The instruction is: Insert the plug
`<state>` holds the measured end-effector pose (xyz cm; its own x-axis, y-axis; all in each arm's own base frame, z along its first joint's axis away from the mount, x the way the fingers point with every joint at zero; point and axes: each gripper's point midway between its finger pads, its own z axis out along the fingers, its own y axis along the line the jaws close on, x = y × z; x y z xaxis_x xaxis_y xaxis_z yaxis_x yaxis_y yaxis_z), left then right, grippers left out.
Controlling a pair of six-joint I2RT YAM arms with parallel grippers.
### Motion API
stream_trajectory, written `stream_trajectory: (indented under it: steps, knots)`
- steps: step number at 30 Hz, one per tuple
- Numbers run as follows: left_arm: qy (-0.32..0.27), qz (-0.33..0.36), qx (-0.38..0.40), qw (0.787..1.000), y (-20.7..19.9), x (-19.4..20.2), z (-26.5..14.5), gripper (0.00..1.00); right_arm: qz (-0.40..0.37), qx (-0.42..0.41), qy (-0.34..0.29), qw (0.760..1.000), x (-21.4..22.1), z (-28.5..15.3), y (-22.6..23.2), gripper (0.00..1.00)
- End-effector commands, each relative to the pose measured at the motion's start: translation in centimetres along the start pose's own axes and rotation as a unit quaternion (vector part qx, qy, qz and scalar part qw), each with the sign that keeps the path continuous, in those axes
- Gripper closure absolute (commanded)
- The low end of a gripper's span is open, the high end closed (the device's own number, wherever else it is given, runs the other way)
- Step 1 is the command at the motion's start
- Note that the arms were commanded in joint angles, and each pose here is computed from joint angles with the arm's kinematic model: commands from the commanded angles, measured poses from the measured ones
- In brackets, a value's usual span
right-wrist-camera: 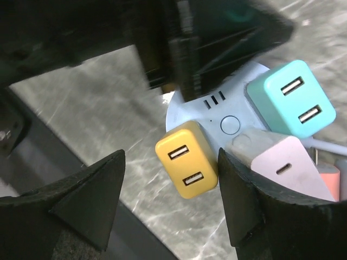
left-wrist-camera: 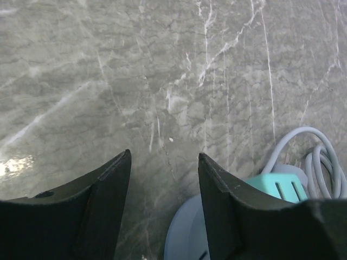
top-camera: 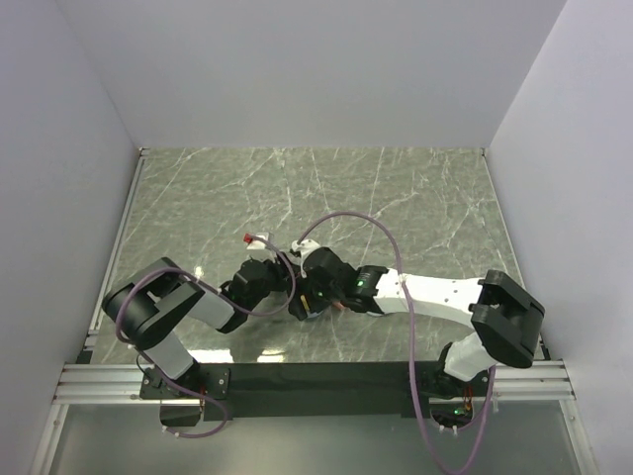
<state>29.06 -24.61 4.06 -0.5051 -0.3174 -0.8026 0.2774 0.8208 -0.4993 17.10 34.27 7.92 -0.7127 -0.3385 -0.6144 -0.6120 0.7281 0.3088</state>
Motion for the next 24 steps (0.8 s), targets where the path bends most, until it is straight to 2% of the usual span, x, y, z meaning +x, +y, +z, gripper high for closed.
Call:
stream_trajectory:
  steps: [1,8,17,21,24]
  knots:
    - [-0.013,-0.007,0.029,0.999,-1.4,-1.0,0.8,0.42,-0.018,-0.078,0.017,0.997,0.5,-1.7,3.0,0.25]
    - [0.005,-0.020,0.037,0.999,-0.9,0.8,0.2,0.47,-0.026,-0.048,0.075,0.996,3.4,0.7,1.4,0.22]
    - [0.011,-0.042,0.040,0.998,0.3,2.9,-0.2,0.52,-0.039,-0.084,0.046,0.995,1.2,-0.5,4.2,0.15]
    - [0.000,-0.043,0.041,0.998,0.5,2.7,-0.6,0.56,-0.051,-0.065,0.057,0.995,1.2,-1.0,4.4,0.12]
    - [0.000,-0.037,0.032,0.999,0.8,2.6,-0.7,0.59,-0.051,-0.054,0.033,0.997,-0.2,-1.8,4.5,0.12]
